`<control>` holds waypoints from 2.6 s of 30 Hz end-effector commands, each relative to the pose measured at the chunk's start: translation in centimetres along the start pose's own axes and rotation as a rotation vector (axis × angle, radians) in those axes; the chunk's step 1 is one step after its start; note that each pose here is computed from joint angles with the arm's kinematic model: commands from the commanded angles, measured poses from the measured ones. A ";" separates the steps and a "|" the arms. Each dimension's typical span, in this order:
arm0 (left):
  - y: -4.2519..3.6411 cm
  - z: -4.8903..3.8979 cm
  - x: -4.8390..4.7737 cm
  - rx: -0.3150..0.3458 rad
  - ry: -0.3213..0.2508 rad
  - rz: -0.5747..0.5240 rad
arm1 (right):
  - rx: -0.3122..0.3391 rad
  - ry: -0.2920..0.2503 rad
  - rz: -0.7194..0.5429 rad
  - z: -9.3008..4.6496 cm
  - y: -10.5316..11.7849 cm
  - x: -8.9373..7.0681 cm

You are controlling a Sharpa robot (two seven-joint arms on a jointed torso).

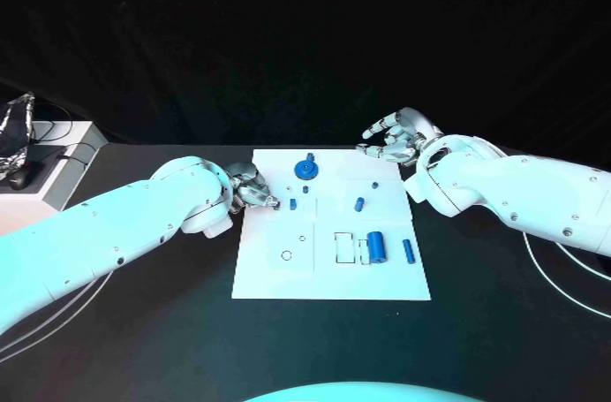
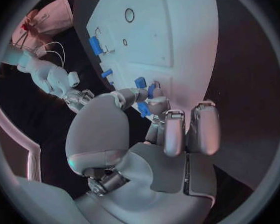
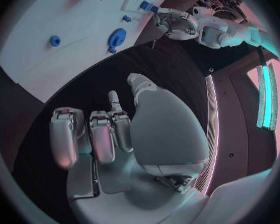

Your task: Assemble the parts on the task board

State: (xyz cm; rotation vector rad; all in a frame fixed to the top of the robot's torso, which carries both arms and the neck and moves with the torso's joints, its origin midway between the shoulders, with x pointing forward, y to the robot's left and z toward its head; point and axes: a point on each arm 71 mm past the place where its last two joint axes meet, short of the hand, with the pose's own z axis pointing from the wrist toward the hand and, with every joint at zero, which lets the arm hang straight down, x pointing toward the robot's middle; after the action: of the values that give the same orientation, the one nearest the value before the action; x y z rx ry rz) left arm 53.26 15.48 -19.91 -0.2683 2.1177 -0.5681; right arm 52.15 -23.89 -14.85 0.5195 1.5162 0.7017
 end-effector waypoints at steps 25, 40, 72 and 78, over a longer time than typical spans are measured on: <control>-0.19 0.34 0.49 0.010 0.034 0.067 | -0.013 0.014 -0.009 -0.1 0.1 0.1; -0.07 0.58 0.45 -0.002 0.030 0.065 | -0.013 0.013 -0.009 -0.1 0.1 0.1; 0.00 0.96 0.71 -0.031 0.065 0.067 | -0.012 0.012 -0.010 -0.2 0.0 0.0; -0.09 1.08 0.89 -0.039 0.080 0.060 | -0.012 0.012 -0.010 -0.2 0.0 0.0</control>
State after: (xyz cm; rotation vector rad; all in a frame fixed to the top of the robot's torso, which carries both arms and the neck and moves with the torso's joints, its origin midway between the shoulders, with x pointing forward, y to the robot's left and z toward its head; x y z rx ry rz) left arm 53.96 14.90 -20.39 -0.2128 2.1545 -0.5234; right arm 52.01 -24.05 -14.82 0.5197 1.5182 0.7012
